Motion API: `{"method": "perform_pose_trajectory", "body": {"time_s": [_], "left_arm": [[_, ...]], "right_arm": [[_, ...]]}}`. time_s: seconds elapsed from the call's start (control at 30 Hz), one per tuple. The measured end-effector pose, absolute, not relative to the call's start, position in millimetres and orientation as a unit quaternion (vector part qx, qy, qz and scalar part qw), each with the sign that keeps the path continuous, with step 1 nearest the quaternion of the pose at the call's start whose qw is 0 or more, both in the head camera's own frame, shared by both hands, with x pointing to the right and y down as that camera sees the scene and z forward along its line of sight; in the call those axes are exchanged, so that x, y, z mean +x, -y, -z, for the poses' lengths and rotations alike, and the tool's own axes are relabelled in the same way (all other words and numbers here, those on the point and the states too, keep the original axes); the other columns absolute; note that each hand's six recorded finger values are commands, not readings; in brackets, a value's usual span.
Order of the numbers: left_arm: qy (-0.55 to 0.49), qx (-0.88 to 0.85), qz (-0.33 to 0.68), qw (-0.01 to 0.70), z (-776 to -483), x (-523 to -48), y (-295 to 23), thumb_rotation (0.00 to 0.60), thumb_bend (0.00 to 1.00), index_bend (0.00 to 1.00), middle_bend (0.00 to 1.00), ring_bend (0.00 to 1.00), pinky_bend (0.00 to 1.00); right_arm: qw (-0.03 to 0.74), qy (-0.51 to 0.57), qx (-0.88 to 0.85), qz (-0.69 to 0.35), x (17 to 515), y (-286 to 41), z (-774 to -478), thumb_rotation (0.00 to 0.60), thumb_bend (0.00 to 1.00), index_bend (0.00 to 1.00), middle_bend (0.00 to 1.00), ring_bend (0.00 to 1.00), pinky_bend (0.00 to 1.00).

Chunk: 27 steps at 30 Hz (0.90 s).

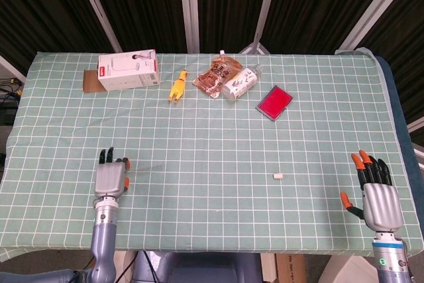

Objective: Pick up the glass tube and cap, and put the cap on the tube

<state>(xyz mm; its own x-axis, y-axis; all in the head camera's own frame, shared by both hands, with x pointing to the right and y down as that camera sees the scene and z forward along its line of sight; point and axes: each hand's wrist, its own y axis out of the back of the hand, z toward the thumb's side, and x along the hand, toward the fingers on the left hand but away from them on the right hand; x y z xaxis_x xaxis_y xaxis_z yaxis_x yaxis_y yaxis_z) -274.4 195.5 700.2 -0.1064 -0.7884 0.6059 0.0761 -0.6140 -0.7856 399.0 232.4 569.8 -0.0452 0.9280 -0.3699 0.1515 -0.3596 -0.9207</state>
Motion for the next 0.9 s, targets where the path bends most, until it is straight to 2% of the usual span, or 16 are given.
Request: {"method": "perform_pose_trajectory", "body": {"time_s": [0.5, 0.9], "left_arm": [[-0.295, -0.586, 0.685, 0.316, -703.1, -275.8, -196.3, 0.600, 0.53, 0.46, 0.49, 0.08, 0.00], [-0.313, -0.595, 0.657, 0.341, -693.8, -270.6, -188.6, 0.600, 0.59, 0.50, 0.53, 0.11, 0.00]], "right_arm": [[0.343, 0.451, -0.601, -0.564, 398.2, -232.7, -569.5, 0.600, 0.37, 0.00, 0.00, 0.00, 0.00], [0.342, 0.452, -0.602, -0.563, 398.3, -232.7, -569.3, 0.600, 0.37, 0.00, 0.00, 0.00, 0.00]]}}
